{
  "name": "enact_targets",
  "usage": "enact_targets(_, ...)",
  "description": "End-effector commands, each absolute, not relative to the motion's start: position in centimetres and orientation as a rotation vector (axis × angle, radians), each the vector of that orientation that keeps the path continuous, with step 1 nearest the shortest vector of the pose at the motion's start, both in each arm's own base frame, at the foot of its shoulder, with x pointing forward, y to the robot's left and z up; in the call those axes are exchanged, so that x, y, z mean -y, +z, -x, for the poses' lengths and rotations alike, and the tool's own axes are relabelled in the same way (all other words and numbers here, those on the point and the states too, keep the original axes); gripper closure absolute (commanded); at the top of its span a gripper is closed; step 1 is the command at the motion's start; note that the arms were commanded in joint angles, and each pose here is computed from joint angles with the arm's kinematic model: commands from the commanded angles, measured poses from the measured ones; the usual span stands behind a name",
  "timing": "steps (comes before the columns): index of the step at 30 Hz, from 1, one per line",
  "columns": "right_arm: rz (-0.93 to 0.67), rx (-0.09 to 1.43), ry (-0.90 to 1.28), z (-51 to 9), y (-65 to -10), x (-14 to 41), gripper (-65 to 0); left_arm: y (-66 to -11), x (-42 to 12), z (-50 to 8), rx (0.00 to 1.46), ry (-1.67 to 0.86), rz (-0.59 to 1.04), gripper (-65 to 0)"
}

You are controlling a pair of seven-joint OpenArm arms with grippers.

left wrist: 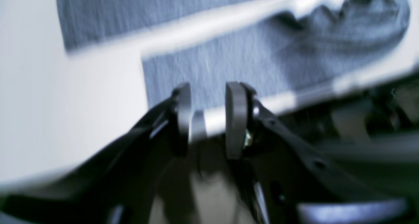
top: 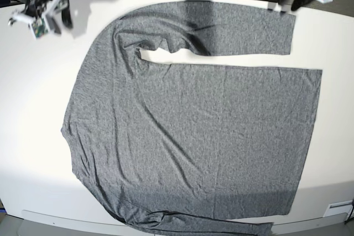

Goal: Fold the T-shirt properly
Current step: 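Move the left gripper down to the shirt's hem corner and pinch it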

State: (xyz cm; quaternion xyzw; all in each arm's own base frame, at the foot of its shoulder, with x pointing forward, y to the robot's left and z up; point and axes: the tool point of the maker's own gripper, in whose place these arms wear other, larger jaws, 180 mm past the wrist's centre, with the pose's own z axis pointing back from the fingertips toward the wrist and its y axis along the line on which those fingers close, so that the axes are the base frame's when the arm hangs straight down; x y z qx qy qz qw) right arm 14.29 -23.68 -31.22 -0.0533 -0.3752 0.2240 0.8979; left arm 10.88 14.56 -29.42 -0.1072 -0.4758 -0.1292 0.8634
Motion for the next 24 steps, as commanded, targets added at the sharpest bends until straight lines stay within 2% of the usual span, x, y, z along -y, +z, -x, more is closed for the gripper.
enact_targets(1,0.144,0.844,0.504,-15.8,-29.7,23.5,-18.0,-27.3,-14.3,-12.6,1.114,-0.27,0.237,-18.0)
enact_targets(5,0.236,0.993,0.552,-19.9,-26.5,23.5,-18.0,-23.6,-14.3,-18.0,1.35,-0.302,0.213,-18.0)
enact_targets(10,0.259,1.102,0.596,-22.9,-24.0,22.8,-18.2,-20.0,-14.4,-22.7,1.517,-0.342,0.173,-18.0)
enact_targets(12,0.272,1.082,0.681,-23.0,-24.2,22.4,-19.9,-19.8,-14.7,-23.9,1.499,-0.387,0.141,-18.0)
enact_targets(15,0.32,1.034,0.77,-22.8,-24.8,22.6,-33.9,-19.6,-15.5,-25.2,1.454,-0.489,0.08,-18.7)
enact_targets(18,0.341,1.028,0.793,-22.9,-24.6,22.8,-43.3,-18.9,-16.1,-25.6,1.447,-0.612,0.037,-28.2)
enact_targets(21,0.338,1.034,0.794,-22.9,-24.5,22.8,-43.6,-20.1,-17.8,-26.2,1.374,-0.706,-0.03,-37.0)
enact_targets(24,0.328,1.062,0.801,-23.1,-24.2,22.4,-43.6,-23.0,-21.0,-26.9,1.264,-0.75,-0.11,-37.6)
